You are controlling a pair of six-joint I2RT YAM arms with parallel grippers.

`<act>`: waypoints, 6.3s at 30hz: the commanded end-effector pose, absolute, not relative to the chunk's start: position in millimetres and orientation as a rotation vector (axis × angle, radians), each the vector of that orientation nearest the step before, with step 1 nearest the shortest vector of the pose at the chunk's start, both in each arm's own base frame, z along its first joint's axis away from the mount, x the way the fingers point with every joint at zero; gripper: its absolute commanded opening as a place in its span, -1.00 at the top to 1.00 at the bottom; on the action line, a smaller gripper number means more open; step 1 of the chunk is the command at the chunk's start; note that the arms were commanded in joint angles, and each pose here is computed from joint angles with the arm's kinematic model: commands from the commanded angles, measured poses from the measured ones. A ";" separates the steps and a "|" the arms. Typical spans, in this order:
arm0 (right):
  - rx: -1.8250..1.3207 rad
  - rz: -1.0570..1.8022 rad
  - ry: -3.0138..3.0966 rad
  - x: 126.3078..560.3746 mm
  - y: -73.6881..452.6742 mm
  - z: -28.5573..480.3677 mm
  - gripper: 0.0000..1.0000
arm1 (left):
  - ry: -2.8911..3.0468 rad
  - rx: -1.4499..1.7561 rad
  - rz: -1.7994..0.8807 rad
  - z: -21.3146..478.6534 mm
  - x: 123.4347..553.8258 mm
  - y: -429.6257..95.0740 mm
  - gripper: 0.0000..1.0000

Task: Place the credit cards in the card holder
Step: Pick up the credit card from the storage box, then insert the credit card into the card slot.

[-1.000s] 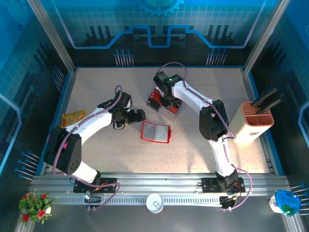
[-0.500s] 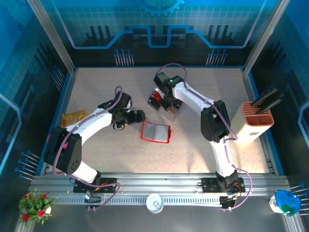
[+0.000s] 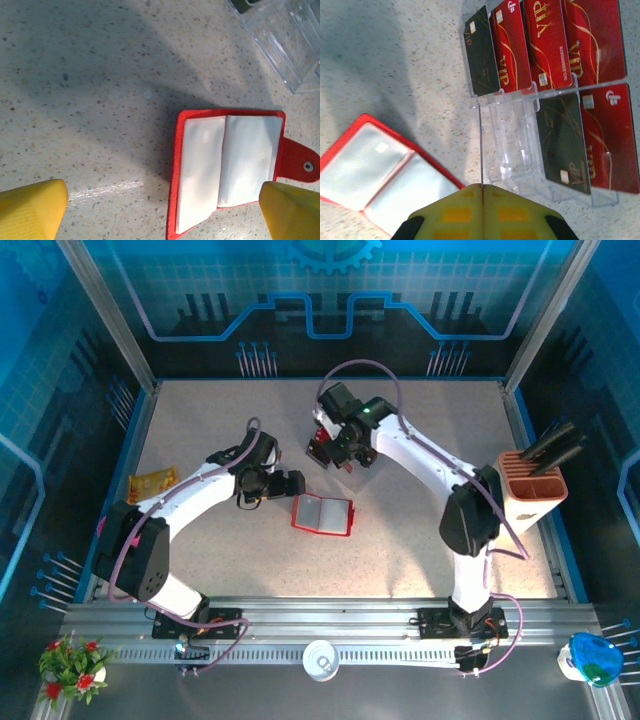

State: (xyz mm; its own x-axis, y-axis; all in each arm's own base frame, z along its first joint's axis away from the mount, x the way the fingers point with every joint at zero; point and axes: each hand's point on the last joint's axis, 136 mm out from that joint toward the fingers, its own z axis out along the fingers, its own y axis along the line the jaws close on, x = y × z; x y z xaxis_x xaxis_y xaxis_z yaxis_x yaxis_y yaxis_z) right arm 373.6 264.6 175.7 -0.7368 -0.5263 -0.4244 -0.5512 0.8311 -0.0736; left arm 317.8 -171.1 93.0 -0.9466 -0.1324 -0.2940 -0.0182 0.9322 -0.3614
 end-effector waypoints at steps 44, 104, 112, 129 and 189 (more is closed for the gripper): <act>0.289 1.068 2.390 315.1 282.1 65.0 1.00 | 3.000 0.164 0.067 14.7 282.1 -144.4 -0.99; 0.217 1.056 2.591 273.0 299.5 16.7 1.00 | 3.037 0.151 0.074 5.9 275.0 -143.1 -0.98; 0.180 1.067 2.637 276.3 314.8 9.8 1.00 | 3.035 0.143 0.071 6.3 274.3 -142.8 -0.98; 0.048 1.004 2.690 267.2 305.5 49.5 0.29 | 2.945 -0.057 -0.120 52.1 303.5 -150.0 -0.99; 0.070 0.795 2.751 302.8 276.1 65.2 0.69 | 2.892 -0.153 -0.249 91.2 325.1 -150.1 -0.98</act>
